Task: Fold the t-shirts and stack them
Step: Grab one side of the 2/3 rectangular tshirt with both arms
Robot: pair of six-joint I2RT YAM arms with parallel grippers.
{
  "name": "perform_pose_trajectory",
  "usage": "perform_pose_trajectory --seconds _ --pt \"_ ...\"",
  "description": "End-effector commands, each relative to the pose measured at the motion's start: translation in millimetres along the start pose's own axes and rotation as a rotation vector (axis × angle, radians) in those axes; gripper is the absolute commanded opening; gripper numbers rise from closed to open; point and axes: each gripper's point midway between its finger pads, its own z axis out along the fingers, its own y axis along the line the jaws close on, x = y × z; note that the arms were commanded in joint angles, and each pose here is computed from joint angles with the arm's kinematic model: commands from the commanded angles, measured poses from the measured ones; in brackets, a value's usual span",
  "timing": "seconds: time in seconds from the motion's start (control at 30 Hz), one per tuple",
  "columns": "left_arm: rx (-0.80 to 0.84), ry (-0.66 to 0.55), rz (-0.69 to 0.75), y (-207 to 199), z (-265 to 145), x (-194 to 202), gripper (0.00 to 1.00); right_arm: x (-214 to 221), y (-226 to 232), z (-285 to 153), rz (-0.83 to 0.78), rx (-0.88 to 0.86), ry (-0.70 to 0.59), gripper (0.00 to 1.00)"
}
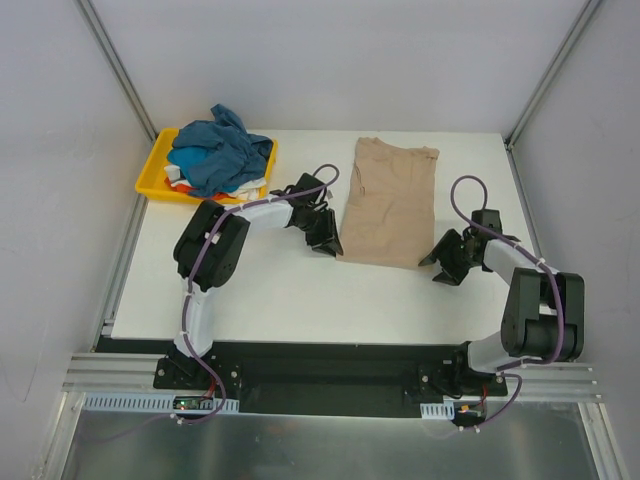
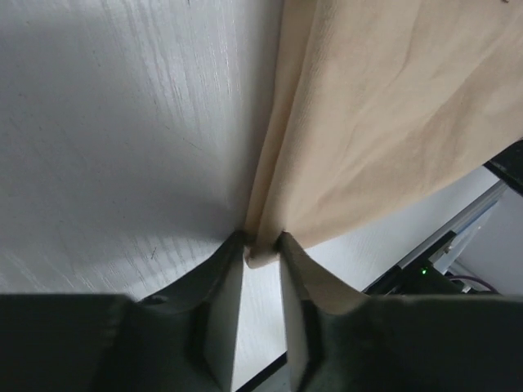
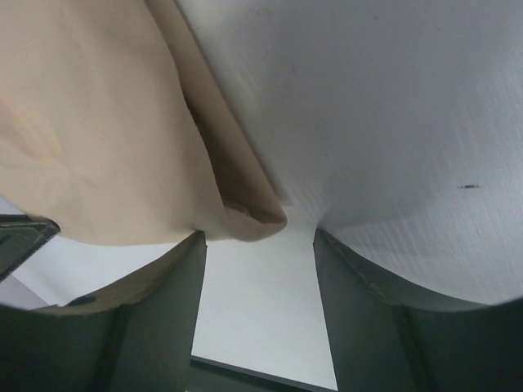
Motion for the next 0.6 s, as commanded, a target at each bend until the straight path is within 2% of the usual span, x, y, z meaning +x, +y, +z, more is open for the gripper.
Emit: perform_pose_trajectory --seconds 0.0,0.03,0.1,0.13,0.3,0.4,0.43,0.57 --pt "0.005 0.012 0.023 -8.5 7.5 3.7 0.19 -10.2 2.0 7.1 0.024 -0.016 -0.021 0.57" --pt "0.007 0.016 0.024 -10.1 7.8 5.0 0.18 -10.5 1.4 8.1 0.024 -0.014 -0.021 0.57" --pt "0.006 0.015 0.027 -11.4 9.1 5.3 0.03 -10.7 -0.8 11.0 0.027 -0.006 -0.021 0.52" --pt "0.004 0.016 0.024 -11.0 10.4 5.7 0.00 -11.0 -1.4 11.6 0.028 -0.005 -0.020 0.49" --pt "-0.004 0.003 0.029 -10.3 9.2 3.8 0.00 -11.5 -5.9 17.8 0.023 0.009 -0.004 0.29" --pt "-0.002 -0.003 0.030 -11.9 5.7 3.4 0.00 -8.8 -4.7 17.6 0.014 -0.004 0.007 0.13" --pt "0.003 -0.003 0.033 -13.9 2.7 5.4 0.00 -5.8 -0.8 14.4 0.006 -0.028 0.016 0.01" --pt "0.006 -0.019 0.039 -15.7 -14.3 14.3 0.00 22.8 1.2 -0.7 -0.010 -0.079 0.079 0.01"
